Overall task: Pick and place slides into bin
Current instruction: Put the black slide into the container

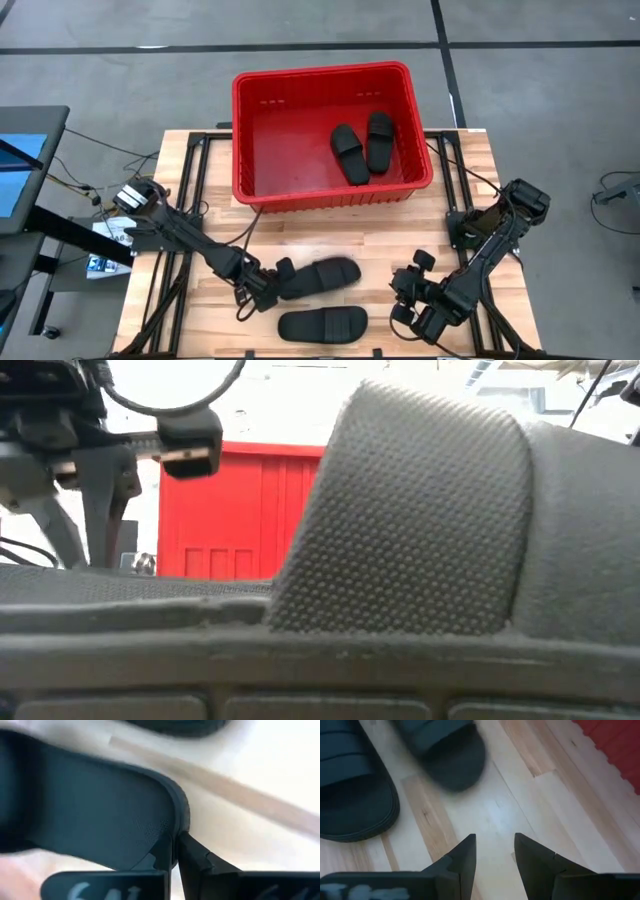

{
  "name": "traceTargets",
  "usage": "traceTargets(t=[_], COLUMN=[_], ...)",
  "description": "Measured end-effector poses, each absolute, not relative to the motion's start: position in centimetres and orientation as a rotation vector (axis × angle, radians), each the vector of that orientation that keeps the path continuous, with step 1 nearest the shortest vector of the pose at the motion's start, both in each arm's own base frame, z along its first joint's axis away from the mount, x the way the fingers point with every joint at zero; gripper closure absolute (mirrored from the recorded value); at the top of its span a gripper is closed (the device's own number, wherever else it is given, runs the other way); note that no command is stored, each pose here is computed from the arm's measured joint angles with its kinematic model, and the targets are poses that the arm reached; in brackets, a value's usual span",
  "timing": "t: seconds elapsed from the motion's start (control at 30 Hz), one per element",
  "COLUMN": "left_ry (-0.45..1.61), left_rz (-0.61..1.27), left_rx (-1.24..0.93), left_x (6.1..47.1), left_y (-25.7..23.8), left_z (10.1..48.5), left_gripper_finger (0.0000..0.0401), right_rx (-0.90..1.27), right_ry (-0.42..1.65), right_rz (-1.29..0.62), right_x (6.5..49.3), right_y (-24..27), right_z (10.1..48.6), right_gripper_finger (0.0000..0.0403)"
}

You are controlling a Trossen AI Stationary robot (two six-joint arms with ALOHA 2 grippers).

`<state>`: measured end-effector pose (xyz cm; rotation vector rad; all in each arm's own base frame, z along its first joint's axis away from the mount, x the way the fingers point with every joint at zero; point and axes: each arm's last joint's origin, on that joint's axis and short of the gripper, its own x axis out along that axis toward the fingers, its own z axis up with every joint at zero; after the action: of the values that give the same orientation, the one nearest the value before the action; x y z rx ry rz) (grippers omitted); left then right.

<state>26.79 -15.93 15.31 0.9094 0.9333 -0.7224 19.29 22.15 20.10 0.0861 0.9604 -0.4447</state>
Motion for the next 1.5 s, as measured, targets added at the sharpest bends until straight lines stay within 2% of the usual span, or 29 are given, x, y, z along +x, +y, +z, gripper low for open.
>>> traceTargets(t=[0.3, 0.67, 0.8, 1.0, 1.17, 1.5], left_ry=[0.942, 0.775, 0.705, 0.611, 0.6, 0.708], left_rz=[-0.562, -0.509, -0.404, -0.151, 0.037, 0.325], left_rx=[0.973, 0.886, 0.825, 0.752, 0.758, 0.642], left_x=[26.0, 24.8, 24.0, 22.2, 20.7, 20.3], left_y=[-16.7, -18.7, -18.2, -15.7, -13.1, -5.7], left_z=[21.0, 29.8, 33.3, 38.2, 40.8, 42.1], left_gripper_finger=[0.0401, 0.0401, 0.0401, 0.0401, 0.0401, 0.0401], right_rx=[0.087, 0.088, 0.088, 0.088, 0.087, 0.087], right_ry=[0.96, 0.96, 0.96, 0.96, 0.961, 0.961], right_rz=[-0.444, -0.444, -0.444, -0.444, -0.444, -0.444], right_x=[19.3, 19.3, 19.3, 19.3, 19.3, 19.3], right_y=[22.2, 22.2, 22.2, 22.2, 22.2, 22.2], right_z=[20.1, 20.1, 20.1, 20.1, 20.1, 20.1], right_gripper_finger=[0.0278, 0.0278, 0.0278, 0.0278, 0.0278, 0.0278])
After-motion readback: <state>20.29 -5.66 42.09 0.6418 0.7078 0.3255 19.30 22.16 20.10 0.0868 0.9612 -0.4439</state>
